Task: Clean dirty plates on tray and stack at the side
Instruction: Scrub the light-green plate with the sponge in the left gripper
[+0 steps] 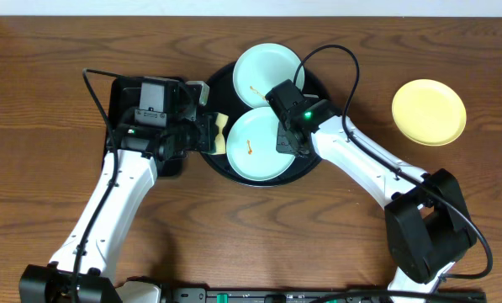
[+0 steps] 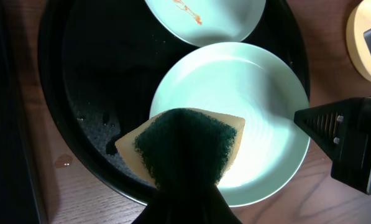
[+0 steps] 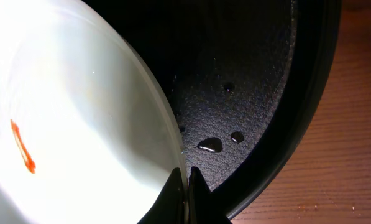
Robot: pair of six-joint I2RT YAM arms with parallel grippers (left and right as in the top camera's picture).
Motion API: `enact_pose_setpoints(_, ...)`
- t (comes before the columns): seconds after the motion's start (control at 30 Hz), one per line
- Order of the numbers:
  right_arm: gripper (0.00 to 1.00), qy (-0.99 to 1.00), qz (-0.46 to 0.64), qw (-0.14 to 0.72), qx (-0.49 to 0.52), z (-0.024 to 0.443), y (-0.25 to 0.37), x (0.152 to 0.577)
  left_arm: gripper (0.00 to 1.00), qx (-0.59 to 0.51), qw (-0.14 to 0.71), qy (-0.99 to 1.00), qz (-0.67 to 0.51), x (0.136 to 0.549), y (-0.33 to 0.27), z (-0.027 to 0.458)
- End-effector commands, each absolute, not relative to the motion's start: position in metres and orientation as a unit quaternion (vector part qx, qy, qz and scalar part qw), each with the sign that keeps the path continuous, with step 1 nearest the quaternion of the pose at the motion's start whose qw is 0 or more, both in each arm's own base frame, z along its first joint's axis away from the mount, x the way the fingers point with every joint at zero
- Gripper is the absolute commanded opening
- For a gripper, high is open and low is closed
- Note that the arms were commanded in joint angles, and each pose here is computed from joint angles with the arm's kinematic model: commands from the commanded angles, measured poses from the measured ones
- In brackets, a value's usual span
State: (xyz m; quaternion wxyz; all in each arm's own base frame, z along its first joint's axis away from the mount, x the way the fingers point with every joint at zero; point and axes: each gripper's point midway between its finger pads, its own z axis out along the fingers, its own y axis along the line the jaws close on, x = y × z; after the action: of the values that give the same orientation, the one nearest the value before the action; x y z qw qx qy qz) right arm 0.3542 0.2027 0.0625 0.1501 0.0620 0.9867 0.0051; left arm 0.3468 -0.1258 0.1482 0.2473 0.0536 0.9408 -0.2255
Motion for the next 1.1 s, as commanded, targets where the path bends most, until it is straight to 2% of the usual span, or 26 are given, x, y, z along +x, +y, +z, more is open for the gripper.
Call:
enact_pose_setpoints(0.0,0.01,0.987,0.000,0.146,0.072,0.058,0.195,0.357,0.08,0.050,0.237,0.945,-0.218,0.343,-0.131,0.139)
enact_pose_setpoints(0.7,0.01,0.988,0.008,0.138,0.072,0.057,0.198,0.355,0.08,0.051,0.174,0.960,-0.213,0.347,-0.186,0.072)
enact_pose_setpoints(0.9,0.01,0.988,0.009,0.139,0.073,0.057,0.198,0.355,0.08,0.044,0.200,0.966,-0.158,0.350,-0.191,0.065)
enact_pose_setpoints(1.07,0.01,0.988,0.009,0.139,0.073,0.057,0.198,0.355,0.08,0.056,0.221,0.960,-0.160,0.350,-0.204,0.063)
